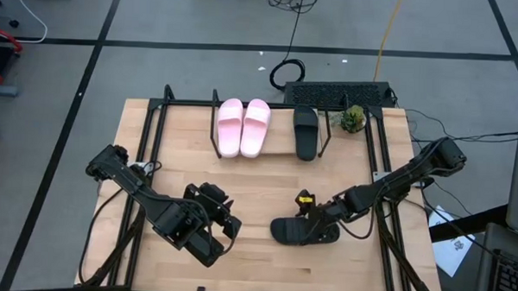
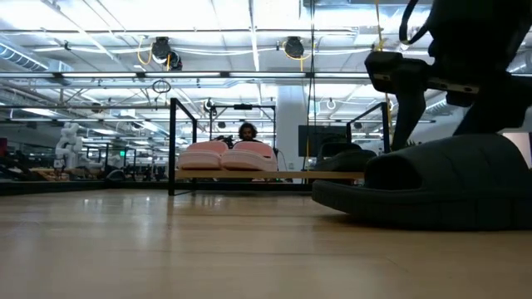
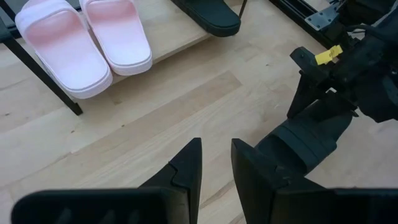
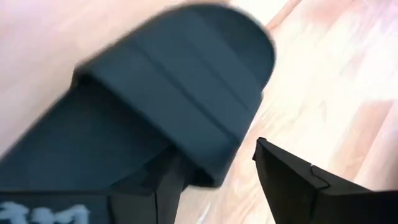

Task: Pick and place slides into the shelf
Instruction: Put the black slipper on the shelf

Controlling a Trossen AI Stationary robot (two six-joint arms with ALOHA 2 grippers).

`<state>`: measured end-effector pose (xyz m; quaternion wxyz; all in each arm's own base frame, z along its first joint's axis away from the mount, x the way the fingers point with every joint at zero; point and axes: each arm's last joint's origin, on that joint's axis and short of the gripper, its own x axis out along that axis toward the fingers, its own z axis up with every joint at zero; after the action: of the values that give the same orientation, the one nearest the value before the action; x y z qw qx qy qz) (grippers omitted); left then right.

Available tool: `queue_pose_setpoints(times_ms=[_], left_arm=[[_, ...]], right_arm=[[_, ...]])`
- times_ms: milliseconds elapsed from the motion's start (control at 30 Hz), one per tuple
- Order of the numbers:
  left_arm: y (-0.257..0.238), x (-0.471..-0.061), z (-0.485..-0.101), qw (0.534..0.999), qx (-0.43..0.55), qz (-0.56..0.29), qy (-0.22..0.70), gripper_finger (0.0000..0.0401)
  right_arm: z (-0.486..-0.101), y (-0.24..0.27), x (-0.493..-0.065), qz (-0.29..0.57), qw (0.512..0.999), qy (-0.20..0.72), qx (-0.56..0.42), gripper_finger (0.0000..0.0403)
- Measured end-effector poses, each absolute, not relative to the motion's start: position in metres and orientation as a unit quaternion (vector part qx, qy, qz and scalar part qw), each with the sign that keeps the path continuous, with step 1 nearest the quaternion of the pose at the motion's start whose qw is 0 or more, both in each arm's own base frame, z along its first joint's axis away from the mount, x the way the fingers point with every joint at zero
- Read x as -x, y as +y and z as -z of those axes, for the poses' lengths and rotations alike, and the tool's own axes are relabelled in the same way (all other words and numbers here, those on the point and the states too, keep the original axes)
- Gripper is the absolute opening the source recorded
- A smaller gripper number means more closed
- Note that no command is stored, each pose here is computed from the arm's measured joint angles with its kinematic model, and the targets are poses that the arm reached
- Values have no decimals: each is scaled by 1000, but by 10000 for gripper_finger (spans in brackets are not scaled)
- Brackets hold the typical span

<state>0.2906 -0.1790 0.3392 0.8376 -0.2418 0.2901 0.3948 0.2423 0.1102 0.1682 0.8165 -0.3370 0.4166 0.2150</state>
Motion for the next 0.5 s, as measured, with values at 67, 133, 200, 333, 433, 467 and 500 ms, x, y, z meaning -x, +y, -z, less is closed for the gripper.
queue_pose_setpoints(times_ms=[67, 133, 200, 333, 433, 467, 500], left_arm=[[-179, -291, -339, 837, 242, -395, 290, 86], [-179, -291, -339, 837, 242, -395, 290, 86], [-179, -291, -339, 837, 242, -395, 290, 86], [-179, -291, -339, 837, 242, -395, 290, 86], [-178, -291, -339, 837, 242, -396, 289, 86], [-178, -291, -339, 837, 242, -396, 289, 86], [-178, -291, -339, 837, 243, -397, 289, 86]], right_arm=[[-169, 109, -244, -210, 824, 413, 327, 171], [-169, 107, -245, -213, 826, 415, 316, 153], [-168, 104, -246, -216, 829, 418, 302, 133], [-164, 99, -245, -204, 832, 430, 285, 82], [-162, 98, -245, -208, 834, 432, 271, 33], [-162, 97, -245, -210, 835, 433, 266, 18], [-162, 97, -245, -210, 836, 434, 263, 11]])
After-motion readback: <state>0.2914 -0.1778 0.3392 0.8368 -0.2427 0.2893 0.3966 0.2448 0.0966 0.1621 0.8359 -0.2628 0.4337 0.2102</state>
